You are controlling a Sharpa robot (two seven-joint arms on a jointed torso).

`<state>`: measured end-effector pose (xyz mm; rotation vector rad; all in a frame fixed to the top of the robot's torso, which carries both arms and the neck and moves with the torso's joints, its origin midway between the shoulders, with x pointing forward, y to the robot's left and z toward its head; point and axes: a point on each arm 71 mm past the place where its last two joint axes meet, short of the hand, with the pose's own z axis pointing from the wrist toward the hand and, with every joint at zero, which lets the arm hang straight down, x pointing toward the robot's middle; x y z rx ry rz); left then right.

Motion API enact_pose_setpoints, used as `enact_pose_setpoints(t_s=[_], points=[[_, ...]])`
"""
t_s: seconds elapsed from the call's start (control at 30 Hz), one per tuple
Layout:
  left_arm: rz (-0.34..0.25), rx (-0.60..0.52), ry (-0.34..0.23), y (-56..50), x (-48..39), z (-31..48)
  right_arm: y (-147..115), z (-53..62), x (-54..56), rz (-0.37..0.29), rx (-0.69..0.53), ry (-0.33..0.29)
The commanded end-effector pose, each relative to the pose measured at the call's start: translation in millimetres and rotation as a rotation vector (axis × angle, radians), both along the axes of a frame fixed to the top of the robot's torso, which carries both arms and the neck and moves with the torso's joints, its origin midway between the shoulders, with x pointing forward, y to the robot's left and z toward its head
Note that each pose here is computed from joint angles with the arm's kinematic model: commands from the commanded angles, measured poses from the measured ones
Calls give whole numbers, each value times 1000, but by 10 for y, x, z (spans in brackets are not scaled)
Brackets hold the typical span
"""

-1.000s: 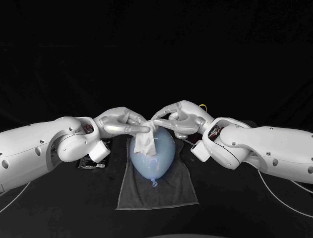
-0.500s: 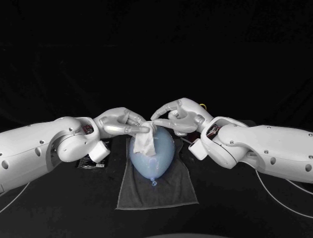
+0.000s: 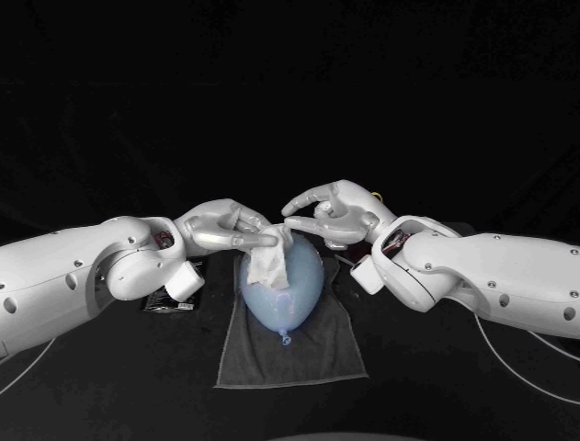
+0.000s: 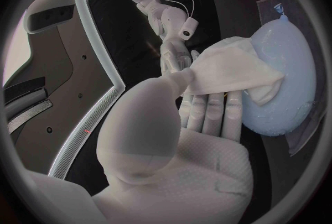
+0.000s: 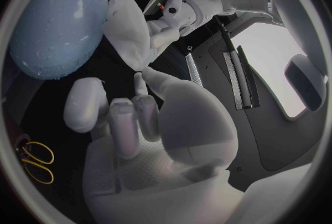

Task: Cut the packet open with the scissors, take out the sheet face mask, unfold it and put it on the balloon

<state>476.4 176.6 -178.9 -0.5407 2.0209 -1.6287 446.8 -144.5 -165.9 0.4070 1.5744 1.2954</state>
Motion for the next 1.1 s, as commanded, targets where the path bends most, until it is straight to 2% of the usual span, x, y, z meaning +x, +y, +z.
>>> enact_pose_setpoints(t_s=[0.03, 0.53, 1.1], points=[[1, -8, -4, -10, 1, 10, 11, 8, -16, 15, 11, -12], [-1, -9, -4, -15, -4, 9, 55, -92, -38, 80, -31, 33], [-5, -11, -4, -22, -16, 12, 108, -131, 5, 88, -29, 38]])
